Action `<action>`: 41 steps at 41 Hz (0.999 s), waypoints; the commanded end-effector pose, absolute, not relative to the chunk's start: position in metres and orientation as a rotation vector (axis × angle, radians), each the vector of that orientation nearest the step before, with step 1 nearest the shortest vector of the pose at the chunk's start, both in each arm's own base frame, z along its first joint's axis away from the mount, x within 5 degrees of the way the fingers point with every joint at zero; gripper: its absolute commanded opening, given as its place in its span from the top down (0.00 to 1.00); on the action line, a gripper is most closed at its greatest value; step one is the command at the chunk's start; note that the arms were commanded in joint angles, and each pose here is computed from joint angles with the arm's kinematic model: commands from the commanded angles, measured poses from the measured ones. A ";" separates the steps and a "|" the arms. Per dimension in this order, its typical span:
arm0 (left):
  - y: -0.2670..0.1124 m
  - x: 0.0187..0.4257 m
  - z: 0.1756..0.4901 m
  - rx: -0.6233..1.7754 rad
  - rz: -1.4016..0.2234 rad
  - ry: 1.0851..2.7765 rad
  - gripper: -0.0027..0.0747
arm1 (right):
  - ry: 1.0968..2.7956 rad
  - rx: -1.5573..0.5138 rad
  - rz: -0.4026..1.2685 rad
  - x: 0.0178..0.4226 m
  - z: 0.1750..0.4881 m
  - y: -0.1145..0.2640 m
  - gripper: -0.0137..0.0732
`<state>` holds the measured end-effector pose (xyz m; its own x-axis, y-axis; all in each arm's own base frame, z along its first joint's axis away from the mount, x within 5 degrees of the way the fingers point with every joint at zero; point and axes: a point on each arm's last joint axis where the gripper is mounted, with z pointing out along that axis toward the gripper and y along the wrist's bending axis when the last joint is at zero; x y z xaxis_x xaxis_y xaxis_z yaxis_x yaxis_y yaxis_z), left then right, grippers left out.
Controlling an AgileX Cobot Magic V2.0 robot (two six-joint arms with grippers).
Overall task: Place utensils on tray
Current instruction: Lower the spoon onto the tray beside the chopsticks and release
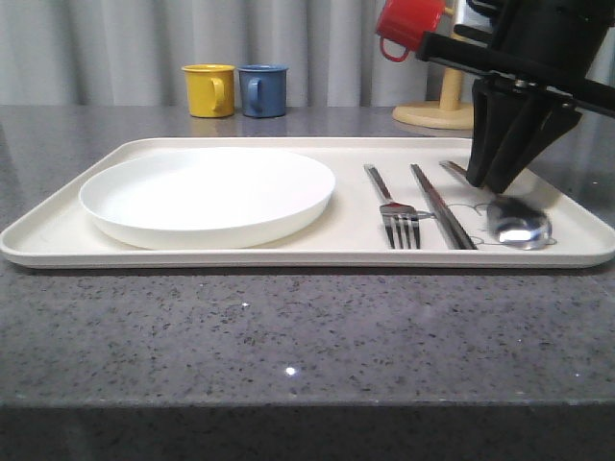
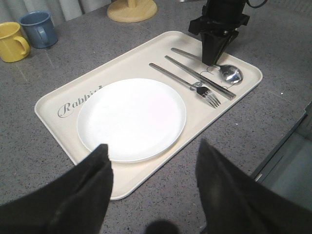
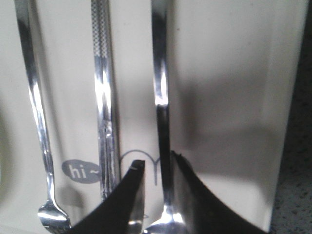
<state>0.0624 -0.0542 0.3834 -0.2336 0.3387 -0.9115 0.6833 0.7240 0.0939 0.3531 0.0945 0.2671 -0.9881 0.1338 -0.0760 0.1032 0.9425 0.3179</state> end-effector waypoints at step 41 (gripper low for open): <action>-0.056 0.063 0.397 0.750 -0.431 1.753 0.49 | 2.439 -0.379 0.196 0.156 0.379 0.053 0.60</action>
